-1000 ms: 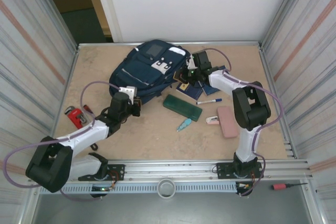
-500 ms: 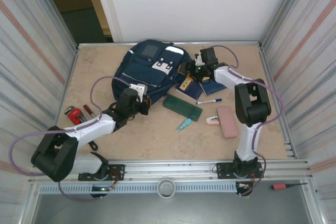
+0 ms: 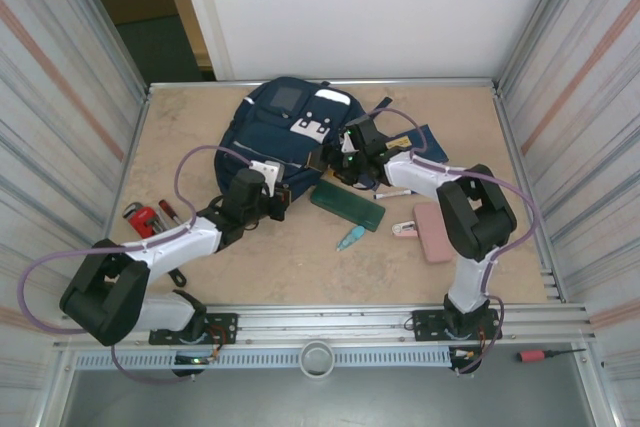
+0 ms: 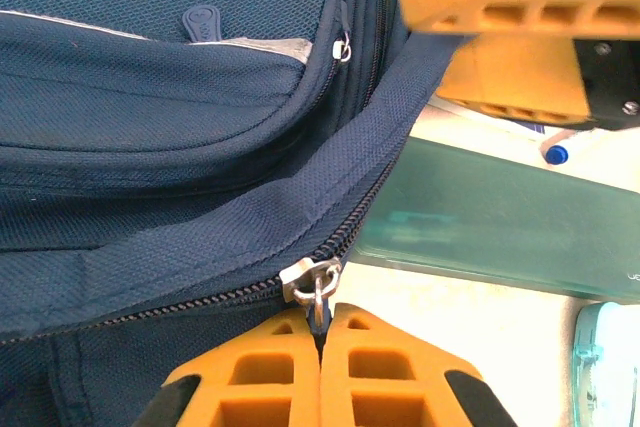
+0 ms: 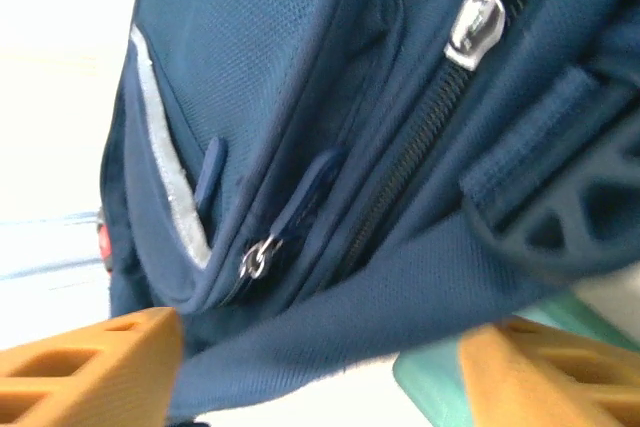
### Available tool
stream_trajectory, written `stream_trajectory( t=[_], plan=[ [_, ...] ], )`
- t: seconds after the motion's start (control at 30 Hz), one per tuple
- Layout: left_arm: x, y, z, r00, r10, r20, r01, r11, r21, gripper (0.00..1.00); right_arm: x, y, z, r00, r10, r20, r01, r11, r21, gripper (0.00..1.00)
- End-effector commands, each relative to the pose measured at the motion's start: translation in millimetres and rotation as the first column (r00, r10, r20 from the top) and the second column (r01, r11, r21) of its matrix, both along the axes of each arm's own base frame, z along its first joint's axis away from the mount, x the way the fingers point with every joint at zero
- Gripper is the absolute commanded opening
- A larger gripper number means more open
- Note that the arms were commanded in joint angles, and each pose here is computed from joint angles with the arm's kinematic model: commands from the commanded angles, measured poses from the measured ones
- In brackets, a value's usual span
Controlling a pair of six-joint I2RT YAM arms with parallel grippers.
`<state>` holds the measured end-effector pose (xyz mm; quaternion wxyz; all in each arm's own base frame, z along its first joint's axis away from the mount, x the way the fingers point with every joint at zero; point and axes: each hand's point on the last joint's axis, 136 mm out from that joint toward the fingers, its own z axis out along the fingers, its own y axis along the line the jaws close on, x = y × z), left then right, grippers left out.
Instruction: Pack the student bag
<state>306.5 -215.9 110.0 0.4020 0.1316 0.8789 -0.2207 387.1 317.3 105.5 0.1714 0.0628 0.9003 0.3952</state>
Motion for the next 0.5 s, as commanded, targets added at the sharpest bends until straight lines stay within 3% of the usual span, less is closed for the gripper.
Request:
stream_trajectory(
  t=[0.0, 0.13, 0.2, 0.37, 0.47],
  plan=[
    [1.7, -7.8, 20.0, 0.998, -0.020, 0.058, 0.022, 0.999, -0.036, 0.00, 24.6, 1.1, 2.5, 0.997, -0.071, 0.021, 0.071, 0.997, 0.020, 0.50],
    [-0.8, 5.8, 18.0, 0.998, 0.011, 0.068, -0.011, 1.000, -0.002, 0.00, 34.6, -11.4, 3.8, 0.996, -0.079, 0.036, 0.079, 0.997, 0.007, 0.16],
    [-1.4, 18.3, 14.4, 0.998, 0.040, 0.055, -0.041, 0.999, 0.019, 0.00, 38.2, -18.7, 7.0, 0.997, -0.063, 0.036, 0.063, 0.998, 0.011, 0.07],
    [0.5, 72.9, 0.2, 0.979, 0.205, 0.005, -0.205, 0.978, 0.047, 0.00, 43.6, -35.8, 17.2, 0.999, 0.016, 0.041, -0.015, 1.000, -0.022, 0.03],
    [0.5, 81.4, -0.1, 0.976, 0.218, -0.009, -0.217, 0.975, 0.042, 0.00, 48.6, -39.0, 21.1, 0.998, 0.038, 0.048, -0.036, 0.999, -0.038, 0.03]
  ],
)
